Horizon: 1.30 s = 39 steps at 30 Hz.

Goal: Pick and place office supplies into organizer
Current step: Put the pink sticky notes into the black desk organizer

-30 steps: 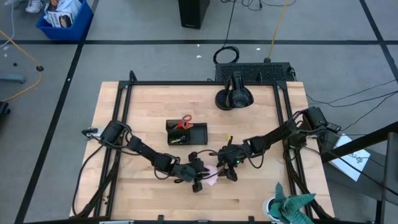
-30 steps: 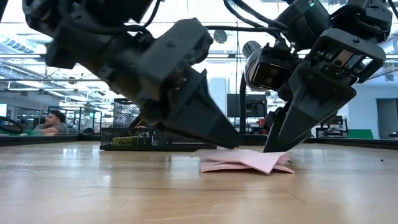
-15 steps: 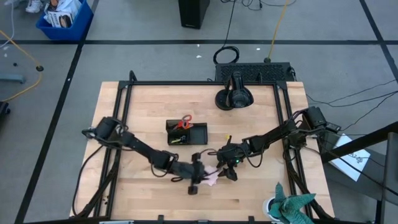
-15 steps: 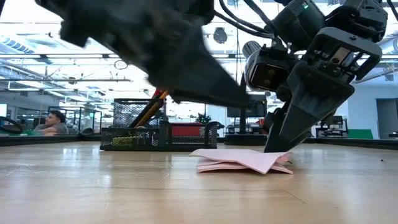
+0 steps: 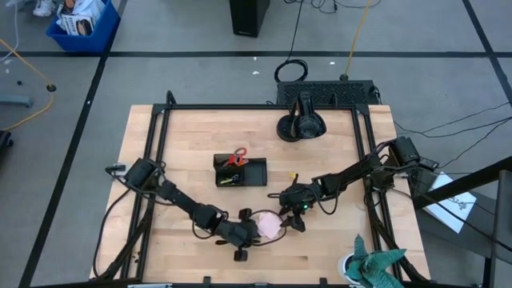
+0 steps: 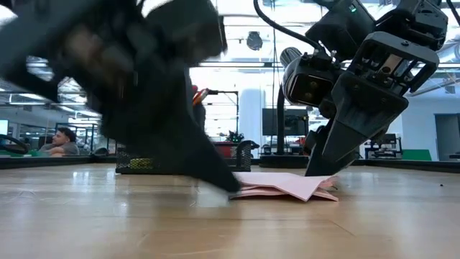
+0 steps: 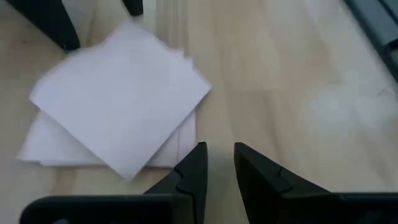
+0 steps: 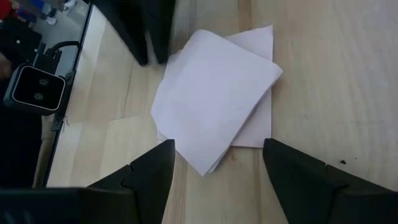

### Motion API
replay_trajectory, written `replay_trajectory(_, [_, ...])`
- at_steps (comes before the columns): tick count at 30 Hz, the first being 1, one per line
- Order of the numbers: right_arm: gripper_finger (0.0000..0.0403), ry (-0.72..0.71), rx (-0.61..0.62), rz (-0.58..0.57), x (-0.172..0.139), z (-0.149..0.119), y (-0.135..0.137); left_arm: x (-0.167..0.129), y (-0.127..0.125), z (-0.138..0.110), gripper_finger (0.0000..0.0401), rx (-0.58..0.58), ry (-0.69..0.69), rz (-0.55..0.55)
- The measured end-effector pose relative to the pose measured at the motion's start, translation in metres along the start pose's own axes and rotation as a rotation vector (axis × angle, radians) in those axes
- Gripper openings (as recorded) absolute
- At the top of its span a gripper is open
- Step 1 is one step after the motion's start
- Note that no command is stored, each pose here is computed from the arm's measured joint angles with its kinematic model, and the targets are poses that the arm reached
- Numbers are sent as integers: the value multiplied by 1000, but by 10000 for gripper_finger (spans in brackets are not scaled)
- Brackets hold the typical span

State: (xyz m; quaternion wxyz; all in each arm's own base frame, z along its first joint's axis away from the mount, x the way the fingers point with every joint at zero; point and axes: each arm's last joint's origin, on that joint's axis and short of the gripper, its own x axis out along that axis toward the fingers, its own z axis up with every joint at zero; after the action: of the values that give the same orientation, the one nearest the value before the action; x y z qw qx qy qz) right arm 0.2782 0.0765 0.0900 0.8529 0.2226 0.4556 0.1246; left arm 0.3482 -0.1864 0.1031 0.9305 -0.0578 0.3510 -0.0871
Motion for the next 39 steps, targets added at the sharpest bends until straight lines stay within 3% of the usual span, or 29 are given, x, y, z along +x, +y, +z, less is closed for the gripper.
replay_trajectory(17, [242,6,-17,13,0,0,0,14,40,9,85,-51,-33,47])
replay_trajectory(32, [242,-65,-70,34,-2,9,-3,13,32,6,85,-34,-22,44])
replay_trajectory(39, [242,-93,-105,18,-3,12,-5,12,19,1,85,-28,6,-42])
